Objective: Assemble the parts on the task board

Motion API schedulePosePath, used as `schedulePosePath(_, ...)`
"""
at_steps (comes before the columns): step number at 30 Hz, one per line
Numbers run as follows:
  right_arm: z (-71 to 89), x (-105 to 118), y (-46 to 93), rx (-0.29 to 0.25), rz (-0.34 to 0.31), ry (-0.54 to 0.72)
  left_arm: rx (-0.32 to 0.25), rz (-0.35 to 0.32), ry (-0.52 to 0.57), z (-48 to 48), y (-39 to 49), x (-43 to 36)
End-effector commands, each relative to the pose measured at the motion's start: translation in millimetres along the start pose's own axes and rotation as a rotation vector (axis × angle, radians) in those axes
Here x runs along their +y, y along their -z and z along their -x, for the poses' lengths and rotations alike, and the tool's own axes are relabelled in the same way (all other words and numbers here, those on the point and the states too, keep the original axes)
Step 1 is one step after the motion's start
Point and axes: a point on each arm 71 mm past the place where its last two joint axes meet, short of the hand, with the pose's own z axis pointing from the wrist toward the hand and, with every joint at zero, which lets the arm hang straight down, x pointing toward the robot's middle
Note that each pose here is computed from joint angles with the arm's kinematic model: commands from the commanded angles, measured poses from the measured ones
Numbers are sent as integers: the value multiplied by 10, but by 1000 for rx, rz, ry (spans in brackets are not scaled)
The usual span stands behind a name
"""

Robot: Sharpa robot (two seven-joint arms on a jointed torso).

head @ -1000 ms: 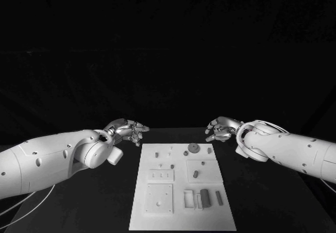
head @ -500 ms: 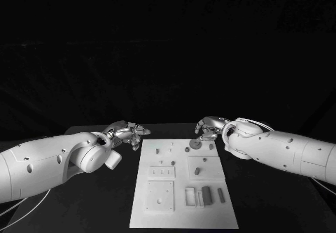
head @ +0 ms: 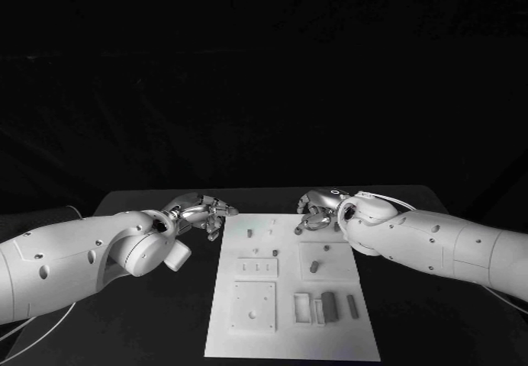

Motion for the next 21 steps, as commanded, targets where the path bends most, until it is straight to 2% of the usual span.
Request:
schedulePosePath(1,-4,23,-12,-17,14,49,9,-11,-22,-22,3,-36)
schedulePosePath(9,-20,28,-21,-18,11,72,17,-15,-20,-48,6,-52)
schedulePosePath(21,-76,28,-18,-2,10,95,15,-20,-21,-36,3,-79)
